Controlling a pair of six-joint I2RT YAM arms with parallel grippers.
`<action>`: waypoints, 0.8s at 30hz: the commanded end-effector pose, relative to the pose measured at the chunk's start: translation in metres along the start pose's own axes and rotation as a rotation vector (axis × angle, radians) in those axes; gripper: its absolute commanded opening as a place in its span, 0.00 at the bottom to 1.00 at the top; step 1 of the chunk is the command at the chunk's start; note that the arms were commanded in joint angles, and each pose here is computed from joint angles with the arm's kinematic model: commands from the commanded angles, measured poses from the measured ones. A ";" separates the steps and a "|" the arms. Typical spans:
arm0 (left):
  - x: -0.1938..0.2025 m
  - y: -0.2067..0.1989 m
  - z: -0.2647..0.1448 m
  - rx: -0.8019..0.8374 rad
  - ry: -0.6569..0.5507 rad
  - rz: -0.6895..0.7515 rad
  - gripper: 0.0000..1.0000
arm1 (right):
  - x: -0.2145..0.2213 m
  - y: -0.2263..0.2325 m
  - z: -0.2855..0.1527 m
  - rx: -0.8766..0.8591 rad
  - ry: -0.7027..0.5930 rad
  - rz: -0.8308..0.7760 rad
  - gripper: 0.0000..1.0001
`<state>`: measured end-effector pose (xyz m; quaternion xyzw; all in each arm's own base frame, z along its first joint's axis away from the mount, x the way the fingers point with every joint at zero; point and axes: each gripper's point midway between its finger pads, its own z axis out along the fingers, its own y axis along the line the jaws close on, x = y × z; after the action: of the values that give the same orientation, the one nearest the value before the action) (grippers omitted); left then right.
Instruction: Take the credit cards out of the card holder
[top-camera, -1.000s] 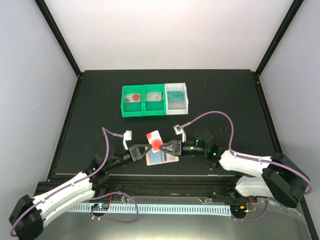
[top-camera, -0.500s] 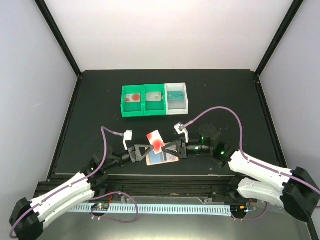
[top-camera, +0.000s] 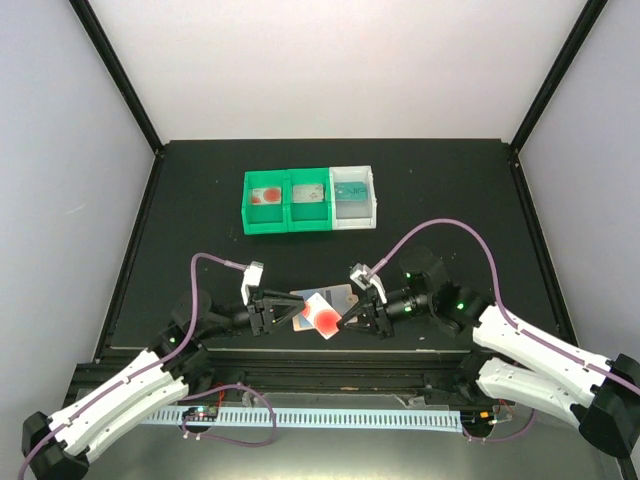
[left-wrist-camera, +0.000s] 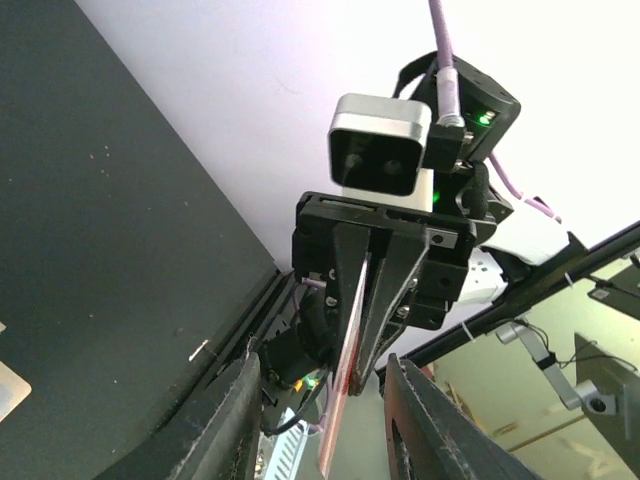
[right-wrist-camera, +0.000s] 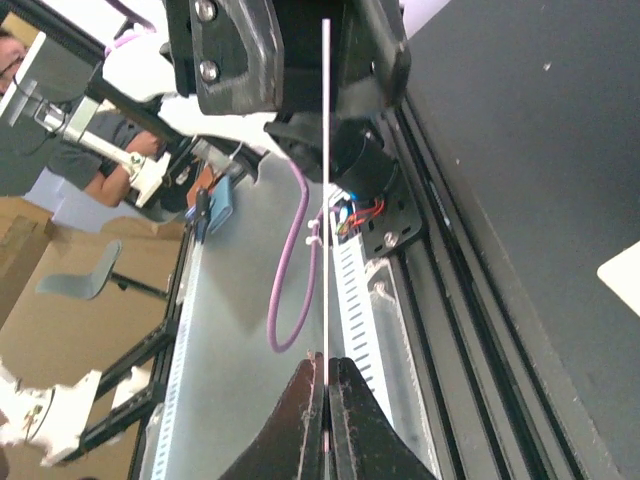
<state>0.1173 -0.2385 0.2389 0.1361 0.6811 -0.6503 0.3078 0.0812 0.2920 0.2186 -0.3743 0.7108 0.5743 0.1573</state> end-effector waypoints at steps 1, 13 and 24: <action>-0.003 -0.026 -0.004 0.052 0.037 0.074 0.33 | 0.008 0.019 -0.004 -0.076 0.057 -0.033 0.01; 0.007 -0.025 -0.007 0.045 0.089 0.101 0.26 | 0.004 0.026 -0.004 -0.109 0.065 -0.031 0.01; 0.008 -0.039 0.000 0.089 0.160 0.140 0.02 | 0.003 0.021 -0.001 -0.109 0.058 -0.011 0.01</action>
<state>0.0959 -0.2426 0.2447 0.2130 0.6831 -0.6379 0.2848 0.0649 0.2890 0.2255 -0.3976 0.6920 0.5906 0.1190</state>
